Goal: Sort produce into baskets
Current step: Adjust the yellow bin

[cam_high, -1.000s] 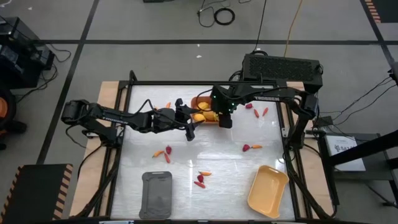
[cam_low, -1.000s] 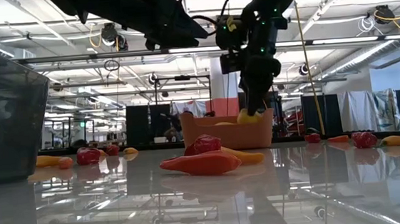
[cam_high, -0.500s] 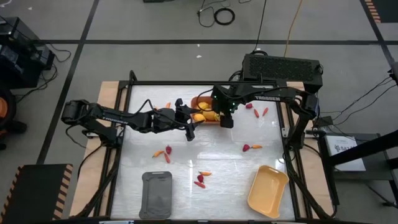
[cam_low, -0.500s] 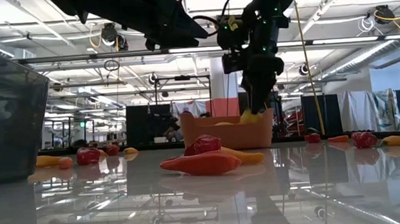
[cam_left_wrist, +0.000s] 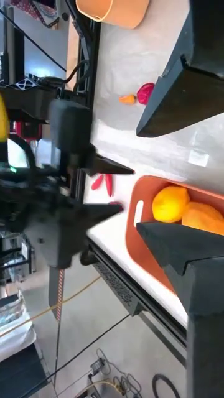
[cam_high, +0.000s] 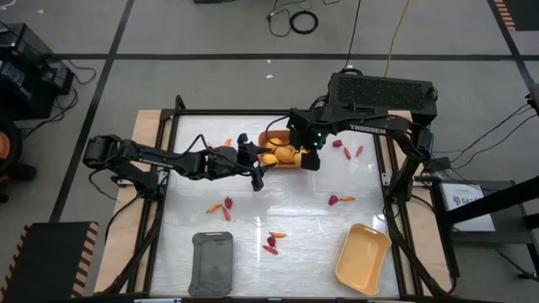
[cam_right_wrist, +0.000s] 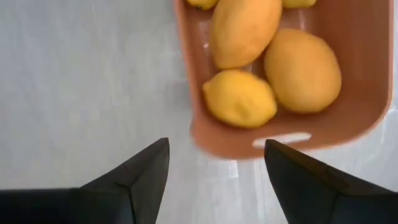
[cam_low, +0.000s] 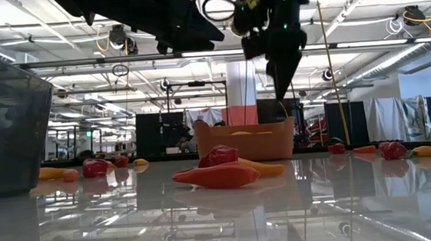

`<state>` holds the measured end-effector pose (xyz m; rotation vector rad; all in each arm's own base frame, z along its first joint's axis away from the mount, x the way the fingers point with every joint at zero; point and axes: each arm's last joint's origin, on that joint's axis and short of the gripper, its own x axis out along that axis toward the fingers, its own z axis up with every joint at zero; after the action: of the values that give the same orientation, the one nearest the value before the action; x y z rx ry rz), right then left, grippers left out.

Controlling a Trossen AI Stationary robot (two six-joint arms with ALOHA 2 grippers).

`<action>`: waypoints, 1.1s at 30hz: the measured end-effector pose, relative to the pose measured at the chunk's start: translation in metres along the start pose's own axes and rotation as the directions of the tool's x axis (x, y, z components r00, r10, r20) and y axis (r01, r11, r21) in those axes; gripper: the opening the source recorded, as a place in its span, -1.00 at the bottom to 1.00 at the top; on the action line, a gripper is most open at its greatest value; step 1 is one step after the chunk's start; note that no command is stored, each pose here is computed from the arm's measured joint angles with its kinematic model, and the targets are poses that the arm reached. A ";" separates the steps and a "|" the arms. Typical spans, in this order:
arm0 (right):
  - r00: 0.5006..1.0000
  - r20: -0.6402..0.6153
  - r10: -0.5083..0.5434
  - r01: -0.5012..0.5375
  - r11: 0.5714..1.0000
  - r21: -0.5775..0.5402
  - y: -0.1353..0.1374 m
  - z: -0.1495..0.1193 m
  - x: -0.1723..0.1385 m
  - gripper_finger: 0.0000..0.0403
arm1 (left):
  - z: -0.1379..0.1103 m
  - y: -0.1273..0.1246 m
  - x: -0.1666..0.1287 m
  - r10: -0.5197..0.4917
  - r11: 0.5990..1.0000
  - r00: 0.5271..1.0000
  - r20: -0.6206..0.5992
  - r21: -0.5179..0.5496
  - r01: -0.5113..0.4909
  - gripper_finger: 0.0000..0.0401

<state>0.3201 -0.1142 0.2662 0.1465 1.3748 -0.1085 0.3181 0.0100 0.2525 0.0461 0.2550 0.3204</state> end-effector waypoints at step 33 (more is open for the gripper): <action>0.965 0.136 0.224 -0.247 0.950 0.192 0.207 -0.174 -0.009 -0.98 | -0.007 -0.051 -0.020 -0.168 0.985 0.984 -0.053 0.037 0.170 0.20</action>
<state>0.1833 0.1193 0.2504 0.4717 1.2213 -0.0585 0.3131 -0.0446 0.2465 0.0572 0.3125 0.1477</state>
